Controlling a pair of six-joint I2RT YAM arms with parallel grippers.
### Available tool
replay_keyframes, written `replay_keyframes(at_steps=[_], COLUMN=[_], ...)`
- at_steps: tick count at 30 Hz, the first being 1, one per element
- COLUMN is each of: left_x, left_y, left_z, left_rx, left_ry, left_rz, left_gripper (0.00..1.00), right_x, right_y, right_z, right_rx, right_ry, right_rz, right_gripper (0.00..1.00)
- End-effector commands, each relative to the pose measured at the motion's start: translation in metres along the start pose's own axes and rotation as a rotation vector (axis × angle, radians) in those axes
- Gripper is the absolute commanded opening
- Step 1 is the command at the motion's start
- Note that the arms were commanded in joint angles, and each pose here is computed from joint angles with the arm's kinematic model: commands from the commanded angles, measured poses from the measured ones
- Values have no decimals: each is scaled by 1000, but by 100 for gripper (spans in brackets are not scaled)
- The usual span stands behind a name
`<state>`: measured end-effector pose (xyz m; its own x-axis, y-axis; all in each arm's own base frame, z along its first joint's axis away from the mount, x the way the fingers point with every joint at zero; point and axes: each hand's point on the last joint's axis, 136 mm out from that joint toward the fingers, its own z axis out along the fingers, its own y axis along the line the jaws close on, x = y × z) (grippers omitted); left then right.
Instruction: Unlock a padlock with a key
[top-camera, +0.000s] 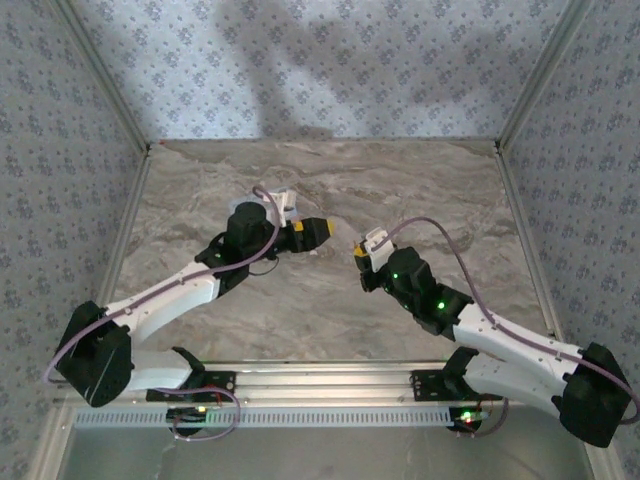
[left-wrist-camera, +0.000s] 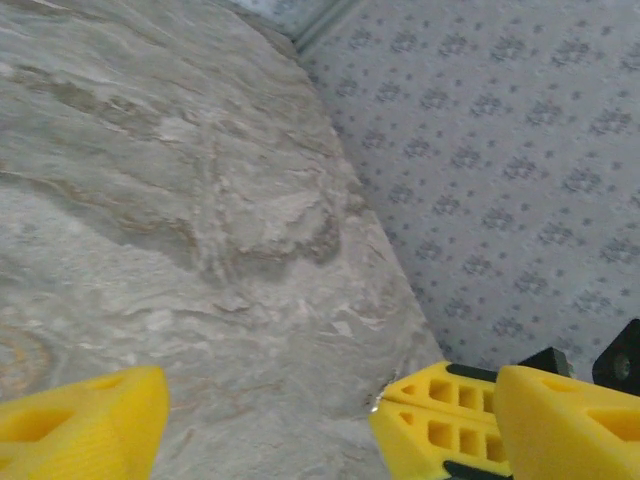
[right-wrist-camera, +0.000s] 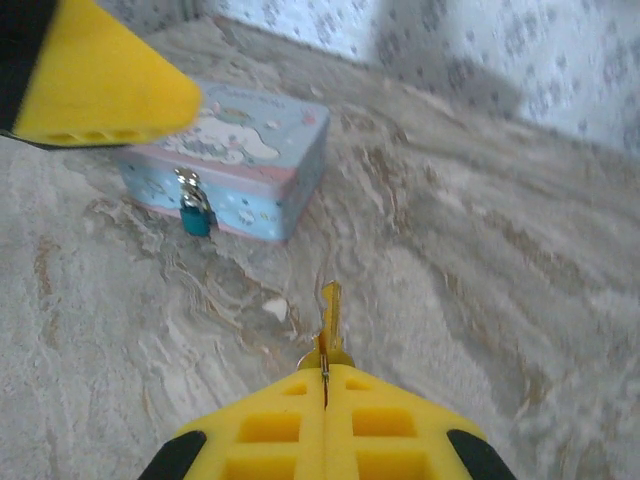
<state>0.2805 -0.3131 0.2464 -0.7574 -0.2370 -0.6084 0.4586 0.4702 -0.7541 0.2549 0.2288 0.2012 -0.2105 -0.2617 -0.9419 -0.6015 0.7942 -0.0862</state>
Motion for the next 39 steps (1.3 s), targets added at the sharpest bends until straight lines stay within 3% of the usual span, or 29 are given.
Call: replay_keyframes(at_steps=[1, 6, 32, 38, 39], left_x=[-4, 0, 21, 19, 18], left_y=[-29, -35, -44, -44, -44], left_z=[6, 12, 33, 31, 30], left_rx=[107, 133, 162, 154, 149], left_ry=[17, 38, 129, 115, 108], left_rz=[46, 47, 86, 92, 95], left_gripper=[80, 76, 27, 2, 0], right_x=[-23, -24, -50, -45, -44], right_y=[12, 13, 18, 16, 15], right_z=[-4, -3, -4, -4, -4], right_rx=[-54, -48, -79, -78, -79], right_ry=[-116, -132, -182, -160, -151], right_rz=[-163, -281, -193, -175, -165], right_gripper=[0, 0, 0, 0, 4])
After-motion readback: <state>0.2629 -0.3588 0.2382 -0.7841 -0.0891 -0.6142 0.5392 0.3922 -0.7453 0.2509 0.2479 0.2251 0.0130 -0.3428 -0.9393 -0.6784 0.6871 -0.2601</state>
